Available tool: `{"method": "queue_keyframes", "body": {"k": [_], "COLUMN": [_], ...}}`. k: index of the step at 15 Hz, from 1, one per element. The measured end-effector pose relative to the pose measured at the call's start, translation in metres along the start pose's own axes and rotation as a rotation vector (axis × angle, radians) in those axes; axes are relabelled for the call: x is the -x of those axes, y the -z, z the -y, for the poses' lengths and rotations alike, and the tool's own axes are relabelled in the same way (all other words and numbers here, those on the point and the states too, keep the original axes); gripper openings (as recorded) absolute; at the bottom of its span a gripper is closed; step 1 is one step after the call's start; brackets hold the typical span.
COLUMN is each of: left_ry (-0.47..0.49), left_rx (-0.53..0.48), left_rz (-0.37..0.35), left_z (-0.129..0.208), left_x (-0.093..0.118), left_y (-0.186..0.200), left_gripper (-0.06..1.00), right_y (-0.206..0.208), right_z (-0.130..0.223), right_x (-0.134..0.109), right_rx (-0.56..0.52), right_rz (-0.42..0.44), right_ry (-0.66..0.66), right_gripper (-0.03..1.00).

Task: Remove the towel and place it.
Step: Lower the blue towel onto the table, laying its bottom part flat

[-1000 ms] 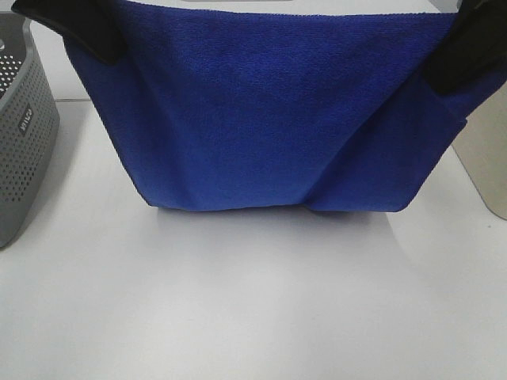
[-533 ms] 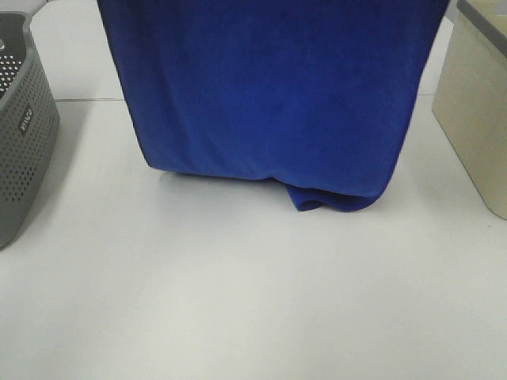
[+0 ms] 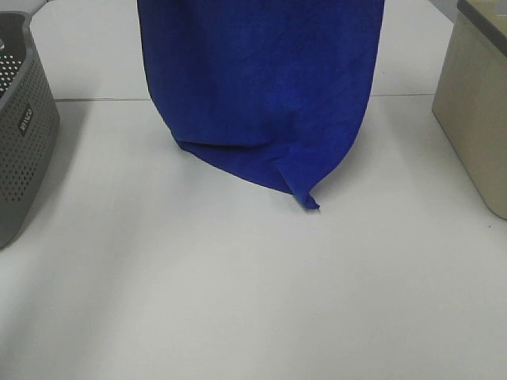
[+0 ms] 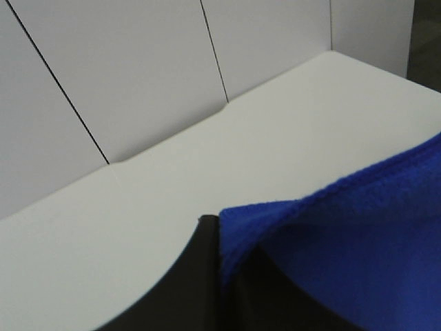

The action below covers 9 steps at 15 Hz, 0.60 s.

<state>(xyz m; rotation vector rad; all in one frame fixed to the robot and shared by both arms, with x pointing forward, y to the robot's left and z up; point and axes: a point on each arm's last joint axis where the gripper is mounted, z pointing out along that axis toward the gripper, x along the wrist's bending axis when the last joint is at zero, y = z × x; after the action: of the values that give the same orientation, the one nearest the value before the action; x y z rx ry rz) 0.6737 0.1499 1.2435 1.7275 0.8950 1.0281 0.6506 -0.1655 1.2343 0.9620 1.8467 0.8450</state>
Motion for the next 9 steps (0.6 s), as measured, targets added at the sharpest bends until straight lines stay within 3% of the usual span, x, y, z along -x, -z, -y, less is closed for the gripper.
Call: {"method": "queue_keyframes", "body": {"k": [2,6,9], "left_ry": [-0.035,-0.078,-0.09], "left_rx": [0.127,0.354,0.434], "left_rz": [-0.063,-0.146,-0.171], "left_z": [-0.001,-0.004,-0.008], "left_x": [-0.003,-0.005,-0.006], "left_y": [-0.025,-0.049,-0.049], "left_gripper": [0.0,0.0,0.0], "right_y": [-0.028,-0.038,-0.036], "right_z": [0.001,-0.005,-0.012], "right_x": [0.01,0.03,0.03], "right_rx": [0.094,0.291,0.364], "right_rz": [0.016,0.023,0.017], "right_ry": [-0.053,-0.131,-0.119], "right_gripper": [0.01,0.01,0.01]}}
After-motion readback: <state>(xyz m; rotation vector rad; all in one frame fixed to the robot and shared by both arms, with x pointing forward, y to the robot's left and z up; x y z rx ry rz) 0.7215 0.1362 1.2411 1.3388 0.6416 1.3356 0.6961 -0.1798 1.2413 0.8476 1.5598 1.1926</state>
